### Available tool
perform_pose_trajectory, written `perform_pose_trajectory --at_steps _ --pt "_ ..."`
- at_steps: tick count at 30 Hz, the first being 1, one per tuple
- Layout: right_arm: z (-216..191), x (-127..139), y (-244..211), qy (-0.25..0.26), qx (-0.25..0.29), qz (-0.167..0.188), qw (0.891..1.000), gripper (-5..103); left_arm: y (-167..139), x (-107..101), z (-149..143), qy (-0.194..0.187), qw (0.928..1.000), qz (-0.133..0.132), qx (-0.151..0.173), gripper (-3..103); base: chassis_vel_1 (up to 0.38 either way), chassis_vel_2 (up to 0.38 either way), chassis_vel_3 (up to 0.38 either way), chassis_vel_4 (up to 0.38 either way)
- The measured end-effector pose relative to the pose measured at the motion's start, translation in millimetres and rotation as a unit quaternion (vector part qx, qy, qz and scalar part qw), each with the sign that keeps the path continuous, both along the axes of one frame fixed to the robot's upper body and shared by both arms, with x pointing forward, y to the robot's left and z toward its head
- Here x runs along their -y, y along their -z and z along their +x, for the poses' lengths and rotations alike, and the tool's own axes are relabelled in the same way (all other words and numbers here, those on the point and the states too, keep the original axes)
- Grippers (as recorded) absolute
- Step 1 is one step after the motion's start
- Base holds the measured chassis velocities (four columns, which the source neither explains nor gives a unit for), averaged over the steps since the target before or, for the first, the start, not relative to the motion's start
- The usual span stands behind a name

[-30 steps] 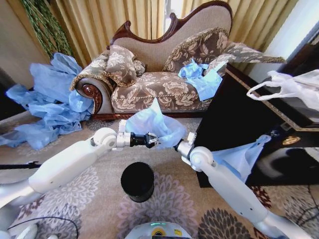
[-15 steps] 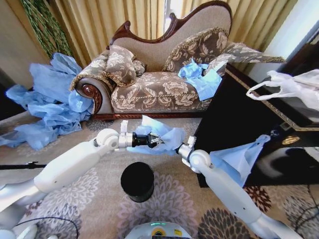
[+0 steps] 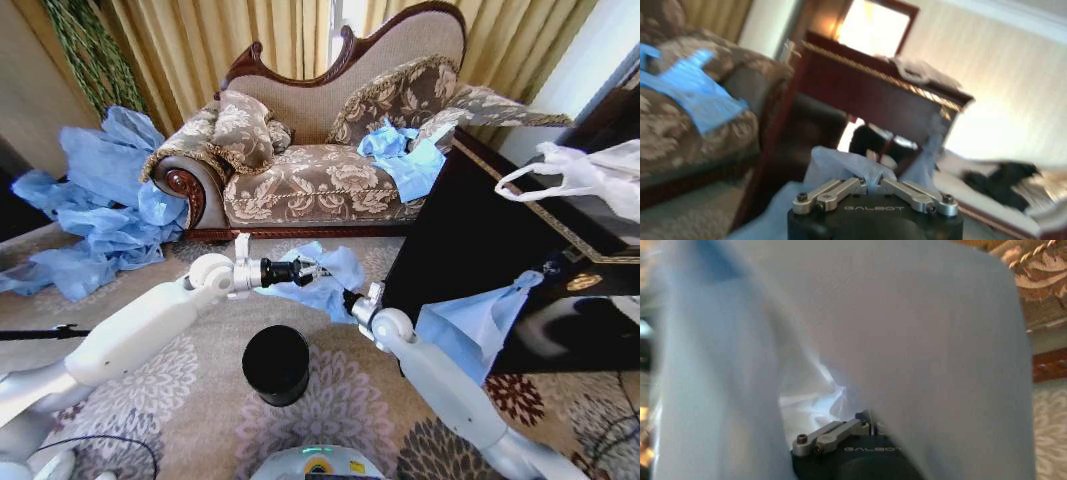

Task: Place a garbage bag over the trash bin.

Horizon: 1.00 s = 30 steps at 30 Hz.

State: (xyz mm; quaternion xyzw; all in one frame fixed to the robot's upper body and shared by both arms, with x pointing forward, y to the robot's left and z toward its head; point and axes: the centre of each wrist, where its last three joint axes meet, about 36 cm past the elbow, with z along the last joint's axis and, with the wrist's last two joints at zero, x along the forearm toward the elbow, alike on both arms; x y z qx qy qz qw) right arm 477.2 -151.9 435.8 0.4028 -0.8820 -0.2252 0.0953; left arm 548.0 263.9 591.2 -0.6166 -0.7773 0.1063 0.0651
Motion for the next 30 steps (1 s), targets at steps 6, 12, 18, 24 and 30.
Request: perform_pose_trajectory --at_steps 6,12,18,24,30 --pt "-12.5 -8.9 1.7 0.003 -0.014 0.047 0.999 0 6.5 10.6 2.0 -0.011 0.9994 -0.027 -0.015 0 0.000 0.000 0.000 0.000" --pt "-10.0 -17.2 -1.7 0.005 -0.008 0.059 0.998 0 24.9 31.2 -16.0 0.001 0.9975 -0.050 -0.049 0 0.000 0.000 0.000 0.000" --pt "12.9 -8.1 -15.1 0.016 0.017 0.063 0.998 0 40.5 44.7 -38.8 0.022 0.9949 -0.060 -0.077 0 0.000 0.000 0.000 0.000" --pt "13.2 -22.3 -12.3 0.018 0.007 0.074 0.997 0 49.8 55.2 -49.6 0.028 0.9920 -0.078 -0.095 0 0.000 0.000 0.000 0.000" --pt "4.7 -22.9 3.7 0.018 -0.012 0.050 0.999 0 50.3 57.6 -57.3 0.026 0.9898 -0.100 -0.098 0 0.000 0.000 0.000 0.000"
